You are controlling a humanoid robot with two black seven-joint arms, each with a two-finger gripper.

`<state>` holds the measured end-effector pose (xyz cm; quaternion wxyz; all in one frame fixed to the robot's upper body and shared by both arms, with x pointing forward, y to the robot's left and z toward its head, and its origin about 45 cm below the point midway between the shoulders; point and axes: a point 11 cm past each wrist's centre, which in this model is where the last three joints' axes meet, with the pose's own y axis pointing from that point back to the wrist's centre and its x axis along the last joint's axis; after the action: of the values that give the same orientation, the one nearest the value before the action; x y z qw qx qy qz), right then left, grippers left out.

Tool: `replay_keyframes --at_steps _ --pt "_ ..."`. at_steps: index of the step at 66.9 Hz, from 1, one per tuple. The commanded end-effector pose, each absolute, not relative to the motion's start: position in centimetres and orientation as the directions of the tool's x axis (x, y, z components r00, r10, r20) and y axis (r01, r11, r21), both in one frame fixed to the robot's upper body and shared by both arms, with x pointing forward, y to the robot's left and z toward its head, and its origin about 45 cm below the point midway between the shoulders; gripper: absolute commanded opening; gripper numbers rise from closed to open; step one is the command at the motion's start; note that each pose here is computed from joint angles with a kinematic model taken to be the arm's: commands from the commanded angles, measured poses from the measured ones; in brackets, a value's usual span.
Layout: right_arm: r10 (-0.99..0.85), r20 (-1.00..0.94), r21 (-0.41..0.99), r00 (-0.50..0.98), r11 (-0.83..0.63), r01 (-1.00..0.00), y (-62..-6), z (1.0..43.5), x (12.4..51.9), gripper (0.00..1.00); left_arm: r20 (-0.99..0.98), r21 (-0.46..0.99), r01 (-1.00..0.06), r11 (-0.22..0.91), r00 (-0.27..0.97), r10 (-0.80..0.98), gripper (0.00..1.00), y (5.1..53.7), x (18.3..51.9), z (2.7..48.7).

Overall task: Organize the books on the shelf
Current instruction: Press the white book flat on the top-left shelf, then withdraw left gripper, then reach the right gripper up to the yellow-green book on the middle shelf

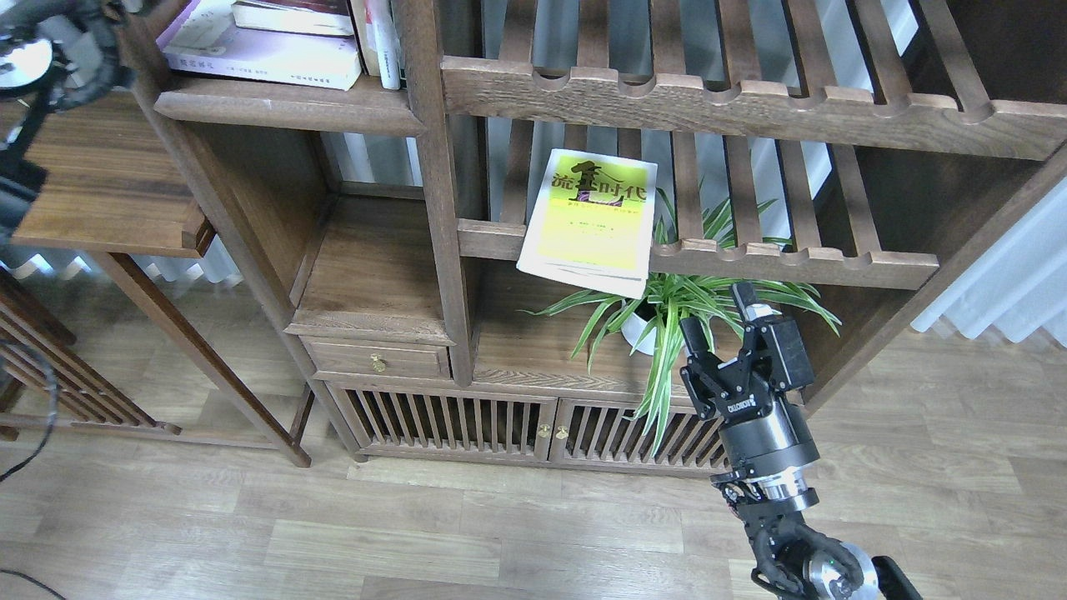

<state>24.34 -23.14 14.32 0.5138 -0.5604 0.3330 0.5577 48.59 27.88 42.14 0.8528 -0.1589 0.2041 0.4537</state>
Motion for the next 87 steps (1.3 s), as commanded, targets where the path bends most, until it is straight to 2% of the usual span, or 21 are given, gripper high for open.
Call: replay_keyframes --at_steps 1,10,28,34,39,51,69,87 --pt "0.198 -0.968 -0.203 0.156 -0.248 -0.947 -23.2 14.3 24.4 0.99 -0.480 -0.082 -0.826 0.558 0.523 0.704 1.00 28.7 46.6 41.2" --pt "0.199 -0.971 -0.184 0.134 -0.257 -0.949 -23.0 14.1 24.4 0.99 -0.519 -0.064 -0.819 0.570 0.515 0.682 1.00 30.4 43.8 39.3" --pt "0.202 -0.975 -0.158 0.096 -0.319 -0.934 -20.9 14.0 25.7 0.99 -0.646 -0.003 -0.741 0.672 0.514 0.564 1.00 31.8 36.9 30.4" --pt "0.186 -0.982 -0.108 0.046 -0.338 -0.935 -20.6 12.7 26.2 0.99 -0.692 0.080 -0.751 0.655 0.431 0.579 1.00 33.1 34.6 26.2" --pt "0.165 -0.986 -0.045 -0.026 -0.411 -0.910 -18.5 10.7 25.4 0.99 -0.742 0.174 -0.760 0.626 0.316 0.591 1.00 34.3 31.7 21.5" --pt "0.125 -0.988 0.015 -0.086 -0.479 -0.878 -16.7 8.5 25.1 0.99 -0.767 0.299 -0.764 0.572 0.164 0.620 1.00 36.5 28.2 16.5" --pt "0.011 -0.993 0.097 -0.120 -0.511 -0.854 -16.8 6.6 28.8 0.99 -0.748 0.405 -0.777 0.482 0.022 0.664 1.00 40.0 25.7 13.2" --pt "-0.062 -0.991 0.136 -0.121 -0.514 -0.847 -16.9 7.7 33.0 0.99 -0.730 0.438 -0.783 0.441 -0.024 0.683 1.00 41.5 25.3 12.4"
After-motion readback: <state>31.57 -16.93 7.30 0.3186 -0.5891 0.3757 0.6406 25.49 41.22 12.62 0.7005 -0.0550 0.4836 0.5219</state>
